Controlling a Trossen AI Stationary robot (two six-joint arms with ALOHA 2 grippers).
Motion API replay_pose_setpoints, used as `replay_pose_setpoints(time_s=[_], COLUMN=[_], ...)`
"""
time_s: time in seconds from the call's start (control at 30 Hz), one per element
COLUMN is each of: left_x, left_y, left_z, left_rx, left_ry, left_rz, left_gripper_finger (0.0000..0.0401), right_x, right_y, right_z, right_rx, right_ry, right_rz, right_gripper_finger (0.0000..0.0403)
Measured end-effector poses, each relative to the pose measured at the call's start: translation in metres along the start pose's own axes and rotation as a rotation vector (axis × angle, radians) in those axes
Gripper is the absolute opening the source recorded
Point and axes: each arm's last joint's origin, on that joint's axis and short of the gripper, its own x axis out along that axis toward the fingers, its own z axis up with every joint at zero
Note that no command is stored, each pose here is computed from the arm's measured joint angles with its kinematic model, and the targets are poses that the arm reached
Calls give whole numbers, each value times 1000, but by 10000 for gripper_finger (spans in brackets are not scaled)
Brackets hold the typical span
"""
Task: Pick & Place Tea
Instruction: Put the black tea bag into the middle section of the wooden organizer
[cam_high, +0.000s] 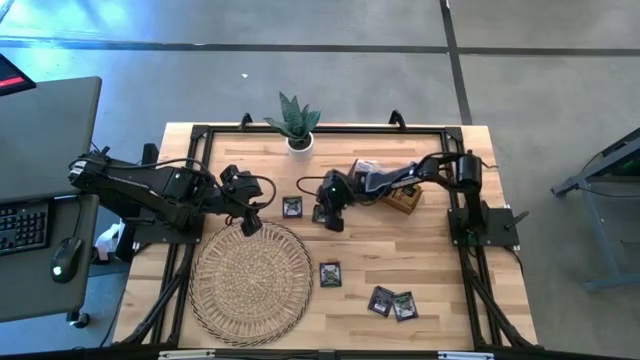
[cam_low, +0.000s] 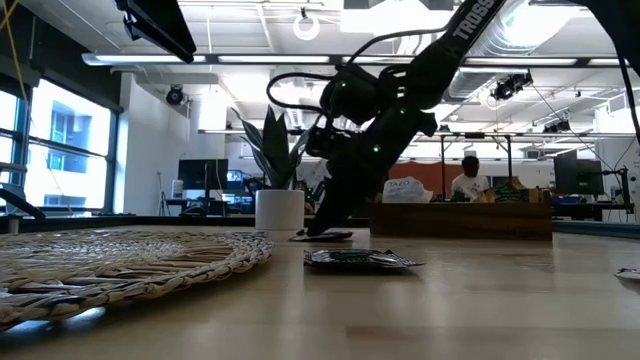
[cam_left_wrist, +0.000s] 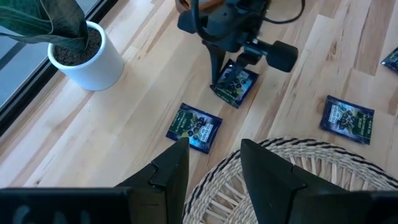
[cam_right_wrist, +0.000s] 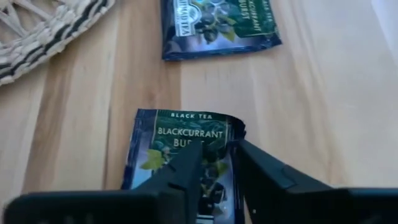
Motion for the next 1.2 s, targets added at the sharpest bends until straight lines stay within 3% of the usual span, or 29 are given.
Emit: replay_pose_setpoints(time_s=[0.23,0.4,0.57,0.77,0.97,1.1,1.2], left_x=[0,0,0,0,0,0,0], left_y=[0,-1,-1,-1,-1,-1,-1], left_z=[0,0,0,0,0,0,1], left_rx=[-25,-26,-27,-34,-34,-34,-35], left_ry=[0,11,12,5,5,5,4], left_rz=[0,-18,-19,-24,-25,-25,-25], left_gripper_finger=[143,143,143,143,143,143,143], right_x=[0,-3,-32,-110,-171,-179,-173], right_y=[3,2,3,12,41,58,64], right_z=[1,3,14,31,15,-3,-7], right_rx=[-18,5,97,178,417,646,730], right_ry=[4,-23,-73,-128,-166,-254,-337], right_rz=[-81,-82,-131,-421,-732,-914,-977], right_gripper_finger=[12,11,8,3,3,5,3])
